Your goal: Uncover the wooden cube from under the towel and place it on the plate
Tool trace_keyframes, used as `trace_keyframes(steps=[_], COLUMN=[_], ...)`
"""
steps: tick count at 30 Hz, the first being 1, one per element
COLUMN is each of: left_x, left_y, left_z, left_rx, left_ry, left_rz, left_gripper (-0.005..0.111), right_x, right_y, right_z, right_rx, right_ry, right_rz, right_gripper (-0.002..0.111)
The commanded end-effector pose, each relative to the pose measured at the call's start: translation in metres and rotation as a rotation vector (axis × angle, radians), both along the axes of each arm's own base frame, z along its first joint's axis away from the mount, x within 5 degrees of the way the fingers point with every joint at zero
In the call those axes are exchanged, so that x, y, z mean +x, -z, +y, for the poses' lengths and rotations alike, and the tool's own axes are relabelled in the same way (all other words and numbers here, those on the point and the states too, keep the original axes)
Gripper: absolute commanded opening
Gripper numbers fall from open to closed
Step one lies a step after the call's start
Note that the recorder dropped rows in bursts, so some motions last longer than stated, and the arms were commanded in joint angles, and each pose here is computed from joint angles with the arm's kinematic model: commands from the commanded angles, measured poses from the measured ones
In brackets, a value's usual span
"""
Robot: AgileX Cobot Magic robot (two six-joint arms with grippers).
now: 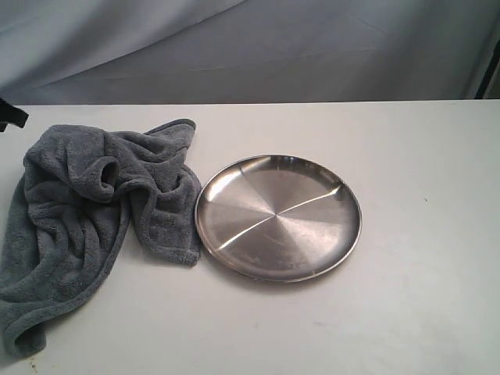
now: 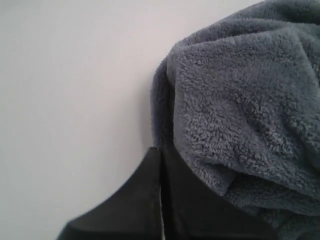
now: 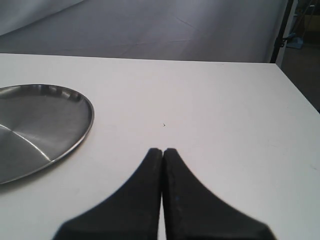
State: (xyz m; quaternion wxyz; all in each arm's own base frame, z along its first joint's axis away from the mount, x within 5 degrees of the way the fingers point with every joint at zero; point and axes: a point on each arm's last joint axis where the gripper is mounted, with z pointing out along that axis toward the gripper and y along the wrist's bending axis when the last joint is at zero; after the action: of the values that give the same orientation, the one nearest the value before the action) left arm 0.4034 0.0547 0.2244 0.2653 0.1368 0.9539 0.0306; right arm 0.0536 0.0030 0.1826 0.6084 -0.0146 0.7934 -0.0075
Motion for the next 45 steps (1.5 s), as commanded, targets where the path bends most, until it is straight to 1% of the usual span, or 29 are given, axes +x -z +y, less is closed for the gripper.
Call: trace_keyframes(steps=[1,3,7,10,12,15,16,17,18,19,20,21,23,25,27,28,29,30,31,33,35,38,40,43,45], left_x=[-0.006,-0.010,-0.016,-0.022,-0.023,-0.021,-0.019,-0.017,-0.014,-0.009,-0.008,-0.008,-0.008,-0.007,-0.008,-0.009,-0.010,-0.009,-0.008,-0.007,-0.008,-0.006,-0.005,-0.003,-0.002], left_y=[0.014,0.019,0.022,0.025,0.025,0.023,0.022,0.021,0.019,0.016,0.015,0.014,0.014,0.014,0.014,0.016,0.017,0.017,0.017,0.018,0.020,0.024,0.030,0.041,0.049], left_z=[0.002,0.001,-0.001,-0.004,-0.007,-0.014,-0.017,-0.018,-0.018,-0.020,-0.022,-0.024,-0.025,-0.024,-0.023,-0.019,-0.018,-0.017,-0.017,-0.017,-0.020,-0.021,-0.021,-0.017,-0.016], left_rx=[0.015,0.020,0.000,-0.040,-0.082,-0.159,-0.196,-0.212,-0.230,-0.287,-0.314,-0.334,-0.296,-0.275,-0.233,-0.170,-0.156,-0.174,-0.180,-0.186,-0.178,-0.175,-0.178,-0.138,-0.136], left_ry=[-0.010,0.013,0.022,0.023,0.012,0.019,0.011,0.012,-0.001,-0.050,-0.064,-0.033,0.039,0.051,0.097,0.128,0.123,0.072,0.053,0.045,0.076,0.082,0.081,0.075,0.066], left_rz=[-0.004,0.030,0.099,0.167,0.187,0.164,0.140,0.110,0.079,0.019,0.012,0.010,0.000,-0.019,-0.018,0.001,0.009,0.006,-0.004,0.000,0.009,0.018,0.033,0.052,0.072], left_gripper=[0.000,0.000,0.000,0.000,0.000,0.000,0.000,0.000,0.000,0.000,0.000,0.000,0.000,0.006,0.025,0.049,0.065,0.093,0.105,0.104,0.104,0.104,0.104,0.104,0.104], right_x=[0.000,0.000,0.000,0.000,0.000,0.000,0.000,0.000,0.000,0.000,0.000,0.000,0.000,0.000,0.000,0.000,0.000,0.000,0.000,0.000,0.000,0.000,0.000,0.000,0.000], right_y=[0.000,0.000,0.000,0.000,0.000,0.000,0.000,0.000,0.000,0.000,0.000,0.000,0.000,0.000,0.000,0.000,0.000,0.000,0.000,0.000,0.000,0.000,0.000,0.000,0.000], right_z=[0.000,0.000,0.000,0.000,0.000,0.000,0.000,0.000,0.000,0.000,0.000,0.000,0.000,0.000,0.000,0.000,0.000,0.000,0.000,0.000,0.000,0.000,0.000,0.000,0.000], right_rx=[0.003,0.003,0.003,0.003,0.003,0.003,0.003,0.003,0.003,0.003,0.003,0.003,0.003,0.003,0.003,0.003,0.003,0.003,0.003,0.003,0.003,0.003,0.003,0.003,0.003], right_ry=[0.000,0.000,0.000,0.000,0.000,0.000,0.000,0.000,0.000,0.000,0.000,0.000,0.000,0.000,0.000,0.000,0.000,0.000,0.000,0.000,0.000,0.000,0.000,0.000,0.000], right_rz=[-0.013,-0.013,-0.013,-0.013,-0.013,-0.013,-0.013,-0.013,-0.013,-0.013,-0.013,-0.013,-0.013,-0.013,-0.013,-0.013,-0.013,-0.013,-0.013,-0.013,-0.013,-0.013,-0.013,-0.013,-0.013], right_gripper=[0.000,0.000,0.000,0.000,0.000,0.000,0.000,0.000,0.000,0.000,0.000,0.000,0.000,0.000,0.000,0.000,0.000,0.000,0.000,0.000,0.000,0.000,0.000,0.000,0.000])
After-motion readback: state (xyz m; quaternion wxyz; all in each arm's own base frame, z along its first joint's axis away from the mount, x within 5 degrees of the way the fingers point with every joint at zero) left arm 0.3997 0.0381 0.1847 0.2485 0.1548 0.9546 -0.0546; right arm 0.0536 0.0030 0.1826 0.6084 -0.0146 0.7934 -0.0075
